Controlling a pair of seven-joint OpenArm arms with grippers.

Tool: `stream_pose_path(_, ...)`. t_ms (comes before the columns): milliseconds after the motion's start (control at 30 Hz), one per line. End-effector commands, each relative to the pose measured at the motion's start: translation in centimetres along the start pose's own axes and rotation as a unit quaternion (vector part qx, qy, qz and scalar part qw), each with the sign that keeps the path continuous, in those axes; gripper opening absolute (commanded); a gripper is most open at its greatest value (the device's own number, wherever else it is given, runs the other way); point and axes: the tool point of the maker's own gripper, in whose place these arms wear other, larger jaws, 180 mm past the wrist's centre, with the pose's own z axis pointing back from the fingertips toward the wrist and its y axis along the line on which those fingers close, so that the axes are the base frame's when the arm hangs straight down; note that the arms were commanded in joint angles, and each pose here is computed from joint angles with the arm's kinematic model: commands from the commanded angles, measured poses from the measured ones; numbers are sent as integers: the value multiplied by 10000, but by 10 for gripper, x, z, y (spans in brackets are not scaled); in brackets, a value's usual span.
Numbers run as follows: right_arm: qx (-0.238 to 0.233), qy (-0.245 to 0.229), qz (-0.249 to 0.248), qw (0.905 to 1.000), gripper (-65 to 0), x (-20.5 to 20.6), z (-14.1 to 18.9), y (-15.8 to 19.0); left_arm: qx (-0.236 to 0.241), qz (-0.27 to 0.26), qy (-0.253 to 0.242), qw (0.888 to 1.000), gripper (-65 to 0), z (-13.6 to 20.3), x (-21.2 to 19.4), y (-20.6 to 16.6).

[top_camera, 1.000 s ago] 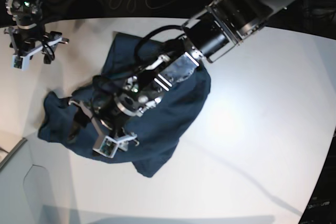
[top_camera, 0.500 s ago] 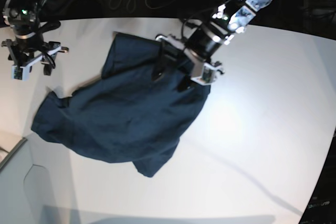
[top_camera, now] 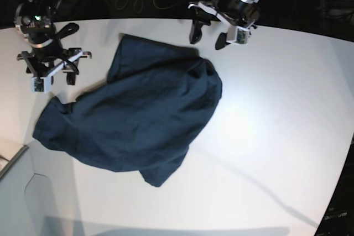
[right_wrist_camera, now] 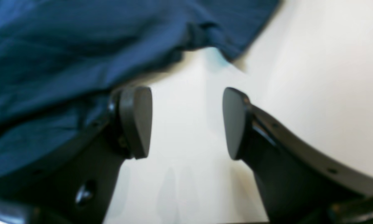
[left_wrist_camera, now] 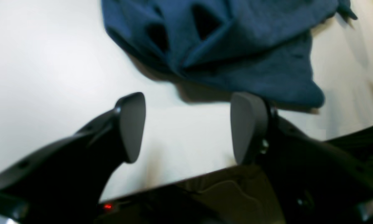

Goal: Layout the t-shirt on the table in an organized manner, then fold the t-shirt properly

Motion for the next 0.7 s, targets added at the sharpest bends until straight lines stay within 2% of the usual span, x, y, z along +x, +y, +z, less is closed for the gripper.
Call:
stream_pose_path(0,-12,-210,60,9998,-289,12,2,-3,-57,-19,-214,9998,-234,-6,12,-3)
stream_pose_path(333,-37,-160,48,9999,-290,7,4,-5,171,310,-54,9994,-234,-52,-7,-6)
stream_pose_path(533,-46,-14,140,9999,-290,-4,8,-7,262,399,19,9989,-235,-68,-12,-4)
stream_pose_path(600,-41,6,156,9999,-290,-5,8,-8,260,425,4,9988,-255,-73,-11,-6)
stream_pose_path(667,-47,22,155,9999,-290,-7,9,-8,269,415,-9,9988,-319,-76,-9,-5)
